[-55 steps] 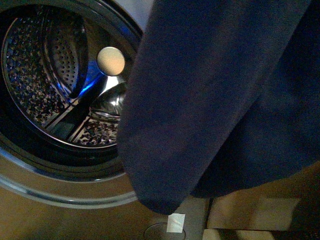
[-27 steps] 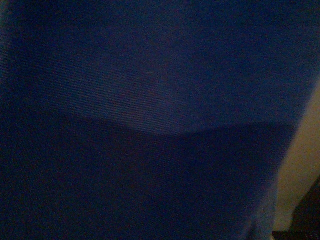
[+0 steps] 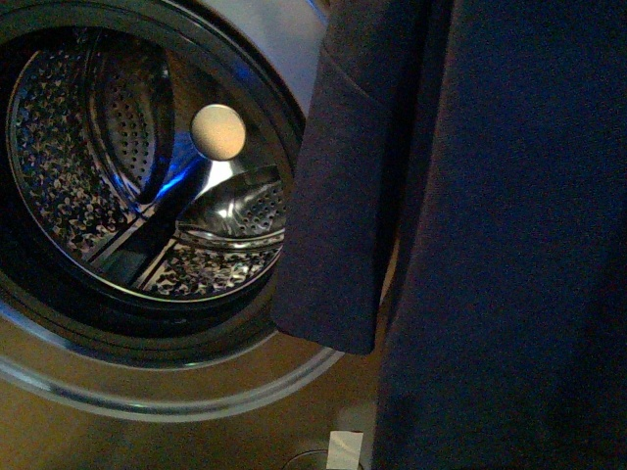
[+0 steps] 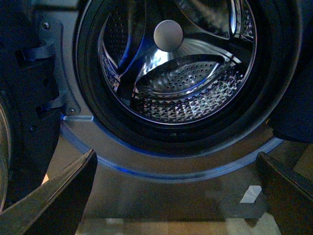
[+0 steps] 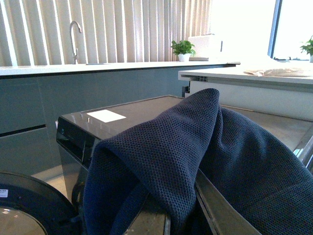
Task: Put clothes into washing machine
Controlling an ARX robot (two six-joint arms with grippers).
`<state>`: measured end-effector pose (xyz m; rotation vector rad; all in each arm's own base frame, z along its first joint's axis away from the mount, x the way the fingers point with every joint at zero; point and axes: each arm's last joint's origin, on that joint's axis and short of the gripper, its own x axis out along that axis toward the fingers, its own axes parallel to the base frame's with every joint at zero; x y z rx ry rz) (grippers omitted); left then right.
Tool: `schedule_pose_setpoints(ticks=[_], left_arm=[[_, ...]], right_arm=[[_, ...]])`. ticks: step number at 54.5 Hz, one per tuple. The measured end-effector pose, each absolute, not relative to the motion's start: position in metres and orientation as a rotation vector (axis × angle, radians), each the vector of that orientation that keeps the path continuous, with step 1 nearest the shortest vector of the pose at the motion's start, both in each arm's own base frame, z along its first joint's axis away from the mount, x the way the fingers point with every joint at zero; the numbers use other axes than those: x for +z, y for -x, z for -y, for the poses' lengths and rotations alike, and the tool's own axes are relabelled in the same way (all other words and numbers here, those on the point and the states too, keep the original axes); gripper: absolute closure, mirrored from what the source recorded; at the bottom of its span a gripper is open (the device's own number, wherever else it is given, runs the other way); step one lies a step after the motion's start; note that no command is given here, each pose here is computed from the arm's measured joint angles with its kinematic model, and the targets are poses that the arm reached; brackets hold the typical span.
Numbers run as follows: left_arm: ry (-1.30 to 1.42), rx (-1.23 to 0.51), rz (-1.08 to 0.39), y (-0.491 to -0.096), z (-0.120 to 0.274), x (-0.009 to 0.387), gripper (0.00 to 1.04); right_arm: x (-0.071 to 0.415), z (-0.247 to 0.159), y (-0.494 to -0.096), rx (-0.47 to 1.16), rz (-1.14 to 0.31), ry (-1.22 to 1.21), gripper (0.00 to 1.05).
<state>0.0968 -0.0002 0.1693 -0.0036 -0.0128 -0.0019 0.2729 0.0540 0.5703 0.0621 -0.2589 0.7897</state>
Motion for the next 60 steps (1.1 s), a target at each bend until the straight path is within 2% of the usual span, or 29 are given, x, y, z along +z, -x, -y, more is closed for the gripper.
schedule_pose_setpoints(ticks=[9, 14, 22, 28, 39, 45, 60], left_arm=[[0.006, -0.009, 0.012, -0.097, 0.000, 0.169, 0.07], [0.067, -0.117, 0.034, -0.105, -0.005, 0.177, 0.07], [0.041, -0.146, 0.116, -0.152, -0.023, 0.247, 0.07], [0.027, -0.212, 0.121, -0.179, -0.018, 0.275, 0.07], [-0.009, -0.387, 0.153, -0.225, 0.001, 0.324, 0.07], [0.001, -0.546, 0.121, -0.261, 0.023, 0.350, 0.07], [0.035, -0.838, 0.036, -0.289, 0.072, 0.351, 0.07]], right_arm=[[0.570, -0.054, -0.273, 0.790, 0.259, -0.062, 0.99], [0.570, -0.054, -0.273, 0.788, 0.259, -0.062, 0.99], [0.570, -0.054, -0.273, 0.789, 0.259, -0.062, 0.99], [0.570, -0.054, -0.273, 0.789, 0.259, -0.062, 0.99], [0.570, -0.054, -0.273, 0.790, 0.259, -0.062, 0.99], [0.570, -0.054, -0.273, 0.789, 0.259, -0.062, 0.99], [0.570, -0.054, -0.273, 0.790, 0.259, -0.062, 0.99]])
